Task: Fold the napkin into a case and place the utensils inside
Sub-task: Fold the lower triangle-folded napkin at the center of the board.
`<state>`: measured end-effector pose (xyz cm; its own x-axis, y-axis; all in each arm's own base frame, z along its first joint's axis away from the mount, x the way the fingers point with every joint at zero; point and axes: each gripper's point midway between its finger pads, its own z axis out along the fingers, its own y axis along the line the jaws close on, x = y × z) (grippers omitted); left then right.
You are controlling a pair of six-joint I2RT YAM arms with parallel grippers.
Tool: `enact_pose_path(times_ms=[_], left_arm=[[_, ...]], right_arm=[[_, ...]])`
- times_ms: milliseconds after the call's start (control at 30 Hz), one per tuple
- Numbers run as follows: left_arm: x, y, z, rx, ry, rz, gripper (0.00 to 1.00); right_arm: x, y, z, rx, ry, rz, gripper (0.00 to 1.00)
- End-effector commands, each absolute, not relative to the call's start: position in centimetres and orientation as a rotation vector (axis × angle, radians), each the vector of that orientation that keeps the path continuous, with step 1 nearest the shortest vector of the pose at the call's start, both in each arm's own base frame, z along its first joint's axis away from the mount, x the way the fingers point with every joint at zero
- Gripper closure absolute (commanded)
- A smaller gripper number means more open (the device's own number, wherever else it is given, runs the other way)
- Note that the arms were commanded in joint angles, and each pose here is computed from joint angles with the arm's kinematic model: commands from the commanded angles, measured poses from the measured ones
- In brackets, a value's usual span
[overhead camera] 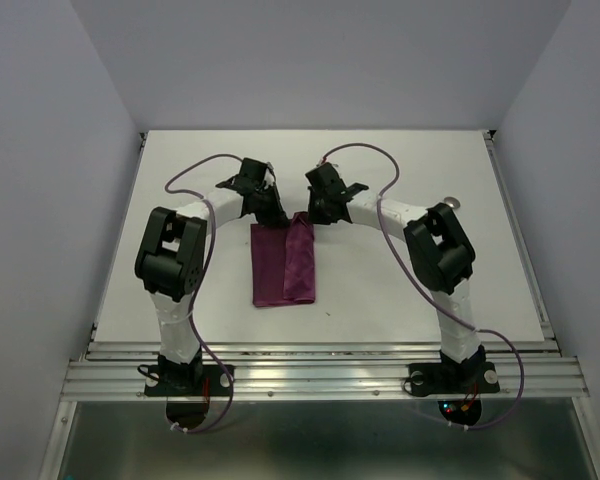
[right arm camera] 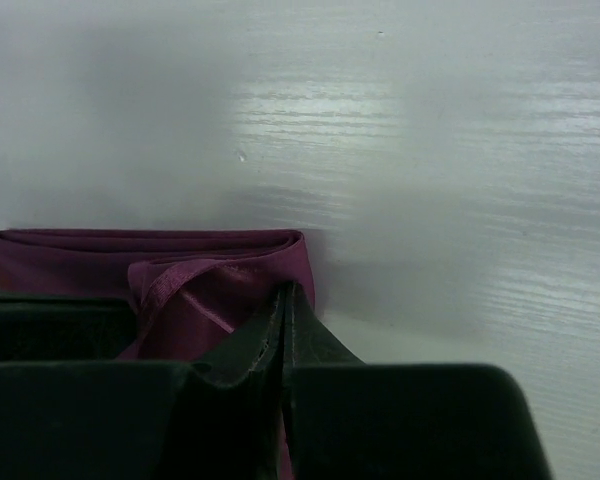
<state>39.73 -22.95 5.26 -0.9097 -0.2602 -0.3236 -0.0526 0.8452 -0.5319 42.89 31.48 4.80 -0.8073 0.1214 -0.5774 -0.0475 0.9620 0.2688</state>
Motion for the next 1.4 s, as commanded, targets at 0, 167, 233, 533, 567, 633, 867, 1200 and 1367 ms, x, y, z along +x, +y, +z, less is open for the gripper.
enact_pose_path(times_ms=[0, 167, 233, 533, 567, 633, 867, 1200, 1367], left_arm=[[41.3, -23.5, 6.3, -0.187, 2.600, -0.742, 1.00], [41.5, -23.4, 5.2, -0.183, 2.623, -0.714, 1.00], [41.5, -23.3, 4.9, -0.181, 2.626, -0.713, 1.00], [41.0, -23.4, 2.9, -0.198, 2.665, -0.714, 1.00], [41.0, -23.4, 2.9, -0.198, 2.667, -0.713, 1.00], [40.8, -23.3, 2.7, -0.200, 2.671, -0.709, 1.00], [40.8, -23.3, 2.5, -0.201, 2.675, -0.710, 1.00], [40.8, -23.3, 2.7, -0.199, 2.672, -0.713, 1.00], [40.7, -23.3, 2.7, -0.198, 2.673, -0.712, 1.00]], right_arm=[[44.2, 33.7, 6.5, 0.019, 2.432, 0.470, 0.99], [44.1, 34.1, 7.1, 0.010, 2.418, 0.508, 0.99], [44.1, 34.2, 7.5, 0.004, 2.411, 0.517, 0.99], [44.4, 34.6, 8.7, 0.013, 2.384, 0.549, 0.84], [44.5, 34.7, 8.9, 0.014, 2.380, 0.551, 0.79], [44.6, 34.8, 9.2, 0.012, 2.374, 0.560, 0.73], [44.8, 35.9, 9.7, -0.001, 2.363, 0.587, 0.57], [45.8, 36.8, 9.9, 0.012, 2.352, 0.608, 0.57], [45.4, 37.2, 7.8, 0.004, 2.400, 0.585, 0.59]])
